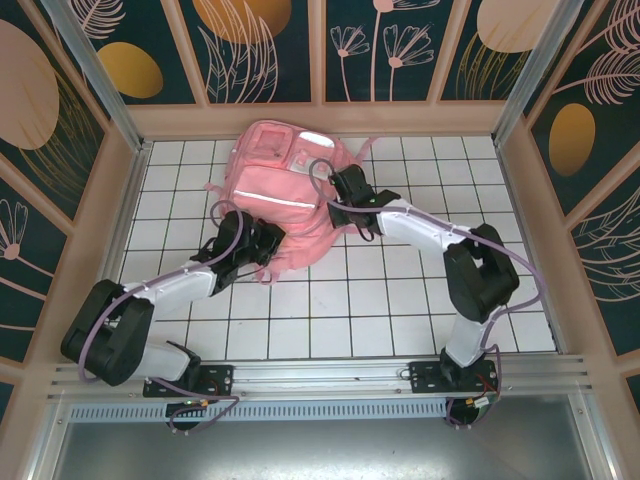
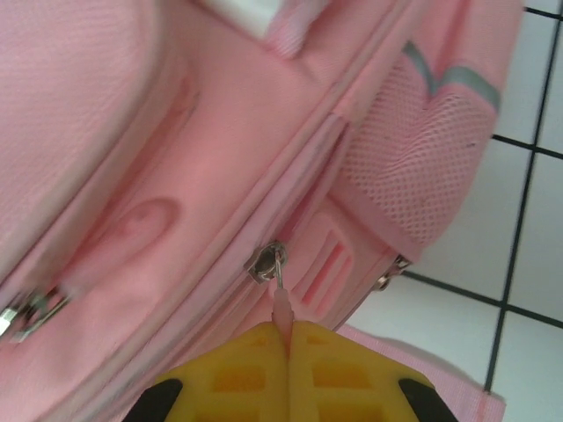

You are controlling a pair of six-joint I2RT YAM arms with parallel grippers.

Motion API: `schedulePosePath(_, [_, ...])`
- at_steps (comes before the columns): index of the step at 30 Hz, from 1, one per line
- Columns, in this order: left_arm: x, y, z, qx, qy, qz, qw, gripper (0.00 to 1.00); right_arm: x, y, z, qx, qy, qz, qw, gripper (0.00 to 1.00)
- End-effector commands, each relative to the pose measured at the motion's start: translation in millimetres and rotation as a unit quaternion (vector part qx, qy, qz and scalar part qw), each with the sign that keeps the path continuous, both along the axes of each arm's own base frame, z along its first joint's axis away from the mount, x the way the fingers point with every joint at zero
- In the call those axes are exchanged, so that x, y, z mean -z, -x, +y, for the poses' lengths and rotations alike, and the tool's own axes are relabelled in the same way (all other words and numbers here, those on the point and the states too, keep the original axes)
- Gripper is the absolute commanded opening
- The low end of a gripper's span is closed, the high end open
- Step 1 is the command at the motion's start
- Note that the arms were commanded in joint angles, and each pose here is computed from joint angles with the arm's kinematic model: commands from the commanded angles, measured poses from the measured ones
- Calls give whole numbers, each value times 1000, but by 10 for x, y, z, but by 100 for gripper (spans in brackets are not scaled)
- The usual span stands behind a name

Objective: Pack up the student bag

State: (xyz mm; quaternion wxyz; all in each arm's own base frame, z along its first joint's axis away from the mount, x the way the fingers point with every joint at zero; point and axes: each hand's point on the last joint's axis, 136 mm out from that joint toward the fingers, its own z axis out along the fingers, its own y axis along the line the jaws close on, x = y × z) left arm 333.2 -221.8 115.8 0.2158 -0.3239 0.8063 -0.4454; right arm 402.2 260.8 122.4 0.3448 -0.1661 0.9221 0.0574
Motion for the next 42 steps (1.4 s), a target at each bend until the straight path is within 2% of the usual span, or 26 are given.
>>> schedulePosePath(1, [-93, 0, -140, 61, -16, -22, 998, 0, -90, -267, -541, 125, 29, -21, 992, 0])
schedulePosePath(5, [-173, -19, -153, 75, -33, -32, 996, 0, -123, -420, -726, 158, 3, -22, 987, 0])
schedulePosePath(8, [-174, -17, -165, 80, -35, -32, 996, 0, -117, -535, -633, 125, -22, -18, 992, 0])
schedulePosePath(13, [-157, -13, -211, 96, -35, -29, 994, 0, -125, -677, -632, 114, -7, -19, 993, 0])
schedulePosePath(15, [-194, -19, -245, 109, -41, -32, 993, 17, -125, -659, -666, 111, -4, -17, 994, 0])
schedulePosePath(16, [-223, -30, -255, 114, -44, -37, 992, 18, -143, -644, -708, 112, -3, -19, 993, 0])
schedulePosePath(18, [-280, -50, -259, 119, -52, -45, 991, 16, -168, -631, -828, 122, -3, -23, 992, 0])
schedulePosePath(20, [-327, -68, -264, 122, -56, -51, 990, 10, -201, -652, -930, 131, -11, -23, 991, 0])
schedulePosePath(23, [-346, -76, -279, 127, -58, -52, 989, 12, -255, -706, -939, 124, -19, -26, 992, 0])
schedulePosePath(26, [-364, -74, -280, 130, -59, -54, 988, 19, -247, -762, -818, 94, -27, -20, 995, 0])
schedulePosePath(28, [-394, -70, -274, 131, -61, -55, 988, 31, -210, -776, -803, 85, -26, -8, 996, 0])
schedulePosePath(30, [-468, -59, -275, 141, -67, -65, 986, 49, -248, -733, -789, 71, -27, 0, 997, 0])
schedulePosePath(33, [-564, -71, -180, 141, -96, -76, 982, 63, -361, -717, -926, 81, -22, -13, 996, 1])
schedulePosePath(34, [-583, -84, -125, 135, -103, -77, 982, 66, -389, -728, -994, 90, -24, -14, 996, 7])
schedulePosePath(38, [-658, -217, 290, 88, -122, -80, 985, 69, -654, -726, -1175, 117, -75, -22, 990, 56])
schedulePosePath(40, [-709, -302, 575, 49, -140, -85, 985, 71, -887, -686, -1246, 131, -95, -62, 985, 72])
schedulePosePath(41, [-727, -344, 748, 24, -161, -87, 983, 73, -1046, -664, -1308, 141, -104, -91, 980, 84])
schedulePosePath(42, [-777, -377, 911, -1, -186, -94, 978, 77, -1176, -627, -1370, 151, -112, -114, 975, 90])
